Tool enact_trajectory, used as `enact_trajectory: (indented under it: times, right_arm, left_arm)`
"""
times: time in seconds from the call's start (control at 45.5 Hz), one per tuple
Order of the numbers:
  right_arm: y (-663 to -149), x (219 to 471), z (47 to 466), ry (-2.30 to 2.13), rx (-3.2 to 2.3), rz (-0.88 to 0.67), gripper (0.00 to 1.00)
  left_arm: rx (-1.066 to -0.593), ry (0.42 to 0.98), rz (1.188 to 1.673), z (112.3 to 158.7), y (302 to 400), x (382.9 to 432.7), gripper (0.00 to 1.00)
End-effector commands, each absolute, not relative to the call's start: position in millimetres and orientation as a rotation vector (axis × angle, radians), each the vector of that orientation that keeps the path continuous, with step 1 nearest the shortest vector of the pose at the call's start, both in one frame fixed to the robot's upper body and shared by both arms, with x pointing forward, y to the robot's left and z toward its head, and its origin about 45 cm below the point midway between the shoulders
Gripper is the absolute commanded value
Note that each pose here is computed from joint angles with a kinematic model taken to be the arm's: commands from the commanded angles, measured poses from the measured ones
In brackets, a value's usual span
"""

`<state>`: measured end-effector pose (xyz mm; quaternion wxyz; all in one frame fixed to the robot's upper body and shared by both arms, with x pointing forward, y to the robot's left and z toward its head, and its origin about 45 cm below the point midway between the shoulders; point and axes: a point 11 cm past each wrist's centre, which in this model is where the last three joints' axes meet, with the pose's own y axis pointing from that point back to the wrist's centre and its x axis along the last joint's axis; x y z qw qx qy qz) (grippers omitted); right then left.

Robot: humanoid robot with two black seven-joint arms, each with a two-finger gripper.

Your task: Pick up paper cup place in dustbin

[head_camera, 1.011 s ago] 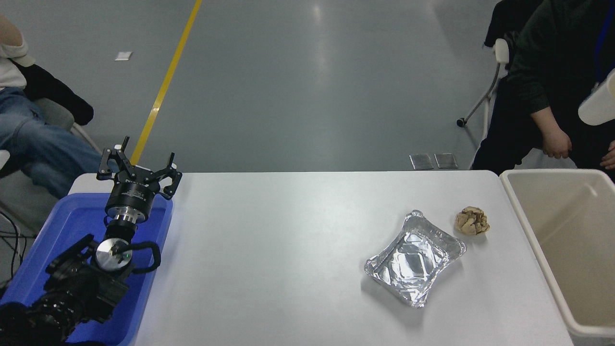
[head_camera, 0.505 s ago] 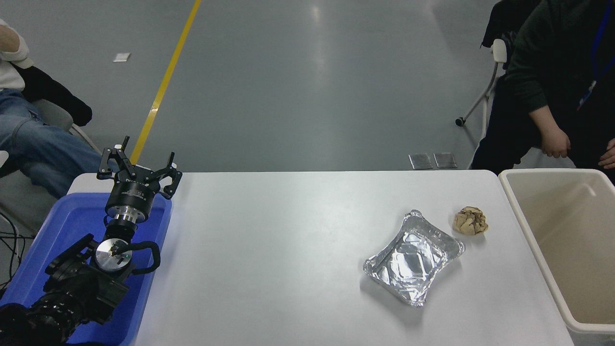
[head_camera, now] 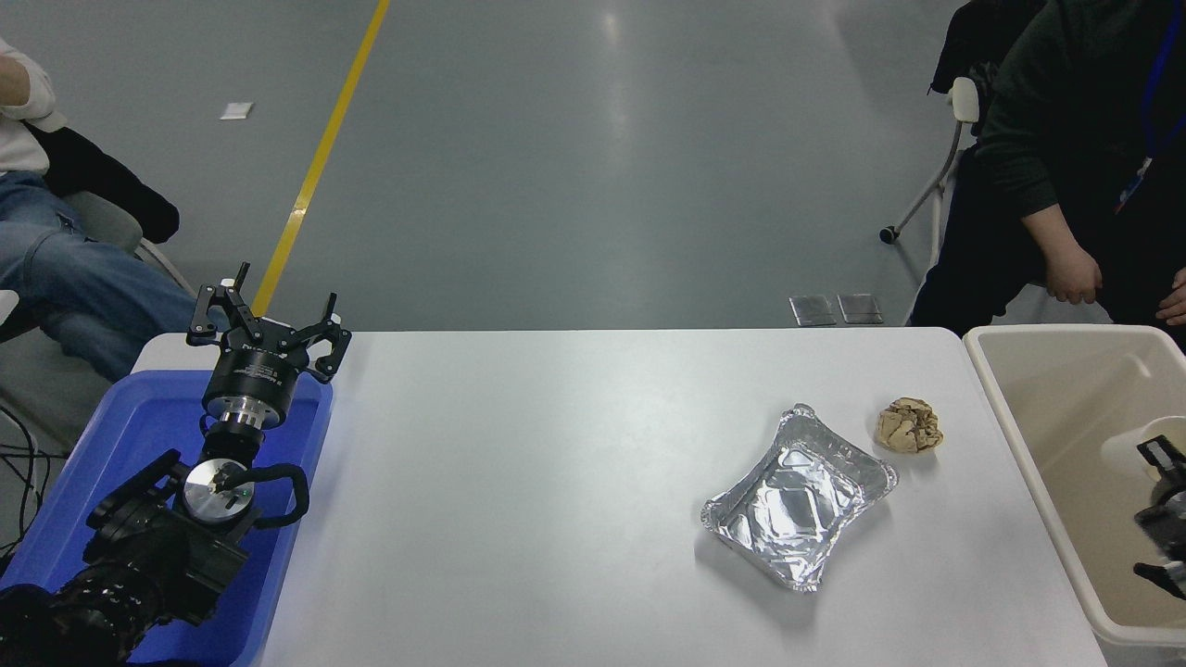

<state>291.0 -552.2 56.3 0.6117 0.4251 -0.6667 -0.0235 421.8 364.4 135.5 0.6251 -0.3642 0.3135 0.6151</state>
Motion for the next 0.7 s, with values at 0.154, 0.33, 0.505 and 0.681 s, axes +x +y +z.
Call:
enact_trajectory:
  times: [0.154, 0.33, 0.505, 0.681]
  right_arm:
    - [-544, 286, 47, -1.539, 0.976, -0.061, 0.56]
    - [-550, 279, 46, -1.53, 0.972, -0.076, 1.0]
    - [-559, 279, 54, -1.527, 0.978, -0.089, 1.0]
    - [-588, 306, 107, -1.586, 0.97, -0.037, 1.0]
  left_arm:
    - [-0.836, 0.72, 1.412, 135.4, 364.5, 421.8, 0.99]
    - [-0.837, 0.719, 1.409, 136.3, 364.0, 422.5, 0.99]
    - [-0.836, 0.719, 1.411, 136.1, 364.3, 422.3, 0.99]
    - [-0.836, 0.72, 1.412, 135.4, 364.5, 421.8, 0.99]
